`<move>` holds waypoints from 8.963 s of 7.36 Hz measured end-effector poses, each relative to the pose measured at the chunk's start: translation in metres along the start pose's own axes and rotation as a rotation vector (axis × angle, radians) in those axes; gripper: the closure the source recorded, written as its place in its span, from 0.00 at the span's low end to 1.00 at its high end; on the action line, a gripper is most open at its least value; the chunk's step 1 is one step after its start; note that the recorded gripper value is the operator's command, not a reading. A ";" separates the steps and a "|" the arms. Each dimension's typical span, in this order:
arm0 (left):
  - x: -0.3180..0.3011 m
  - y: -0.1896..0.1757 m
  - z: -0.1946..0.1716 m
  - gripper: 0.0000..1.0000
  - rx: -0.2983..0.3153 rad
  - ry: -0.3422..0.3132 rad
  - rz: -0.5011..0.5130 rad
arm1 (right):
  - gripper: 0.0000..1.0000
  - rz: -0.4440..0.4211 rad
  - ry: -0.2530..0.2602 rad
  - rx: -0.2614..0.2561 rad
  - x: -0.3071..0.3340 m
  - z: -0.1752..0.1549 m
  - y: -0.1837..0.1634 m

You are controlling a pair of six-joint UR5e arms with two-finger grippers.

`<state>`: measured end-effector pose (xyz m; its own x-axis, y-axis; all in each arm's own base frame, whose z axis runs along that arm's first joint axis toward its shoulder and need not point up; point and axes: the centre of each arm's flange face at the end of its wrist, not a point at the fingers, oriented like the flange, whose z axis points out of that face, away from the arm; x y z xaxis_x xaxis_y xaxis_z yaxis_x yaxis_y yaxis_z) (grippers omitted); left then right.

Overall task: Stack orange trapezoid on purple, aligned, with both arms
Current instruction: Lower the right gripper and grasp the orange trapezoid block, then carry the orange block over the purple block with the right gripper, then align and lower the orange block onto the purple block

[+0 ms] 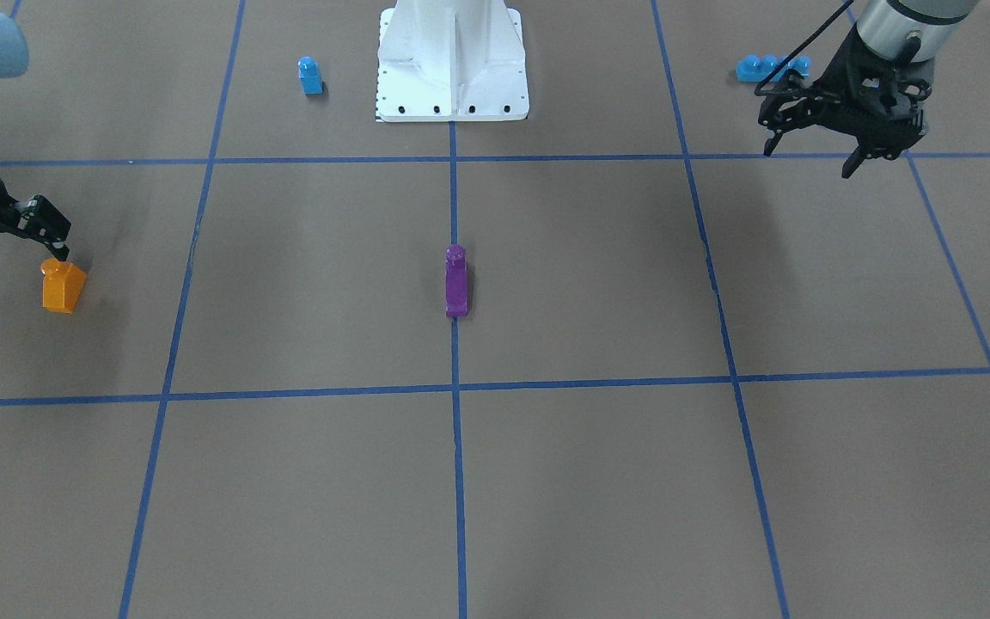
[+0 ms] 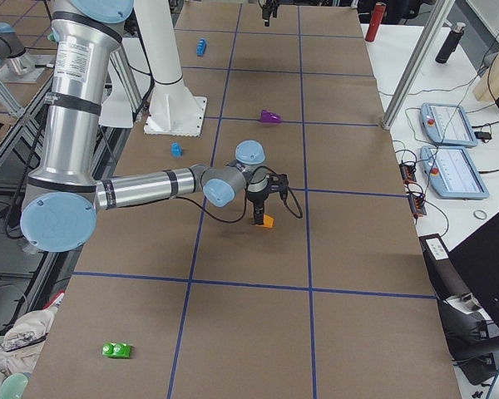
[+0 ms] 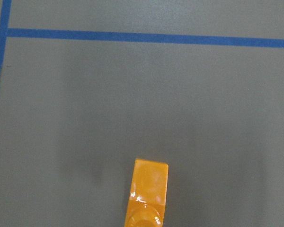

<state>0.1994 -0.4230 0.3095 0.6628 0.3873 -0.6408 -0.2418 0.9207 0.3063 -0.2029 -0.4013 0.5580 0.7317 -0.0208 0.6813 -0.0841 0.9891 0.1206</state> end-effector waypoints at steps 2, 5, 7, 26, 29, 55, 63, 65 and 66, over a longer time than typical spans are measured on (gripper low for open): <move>-0.001 0.000 0.000 0.00 -0.001 -0.001 -0.002 | 0.15 -0.012 0.003 -0.019 -0.001 0.013 0.005; 0.000 0.000 0.001 0.00 -0.002 0.000 -0.008 | 0.36 -0.026 0.013 -0.047 -0.003 0.029 0.010; 0.000 -0.001 0.002 0.00 -0.003 0.000 -0.016 | 0.59 -0.031 0.014 -0.053 -0.004 0.033 0.010; -0.144 0.065 -0.019 0.00 -0.038 0.032 -0.014 | 1.00 0.071 -0.075 -0.086 -0.469 -0.067 -0.025; -0.145 0.066 -0.018 0.00 -0.043 0.032 -0.021 | 1.00 0.098 -0.060 0.026 -0.517 -0.065 0.002; -0.150 0.065 -0.010 0.00 -0.059 0.032 -0.030 | 1.00 0.082 -0.017 0.101 -0.568 -0.022 0.009; -0.151 0.065 -0.009 0.00 -0.061 0.032 -0.032 | 1.00 0.067 0.000 0.093 -0.566 -0.009 0.015; -0.151 0.065 -0.009 0.00 -0.061 0.032 -0.032 | 0.06 0.041 0.004 0.089 -0.566 -0.007 0.015; -0.151 0.065 -0.009 0.00 -0.061 0.032 -0.032 | 0.02 0.015 0.006 0.086 -0.566 -0.007 0.014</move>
<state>0.0774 -0.4210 0.4197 0.6485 0.3577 -0.6719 -0.2638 0.9336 0.2424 -0.6136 -0.3747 0.1689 0.7341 -0.0054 0.6790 -0.1523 0.9732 0.1724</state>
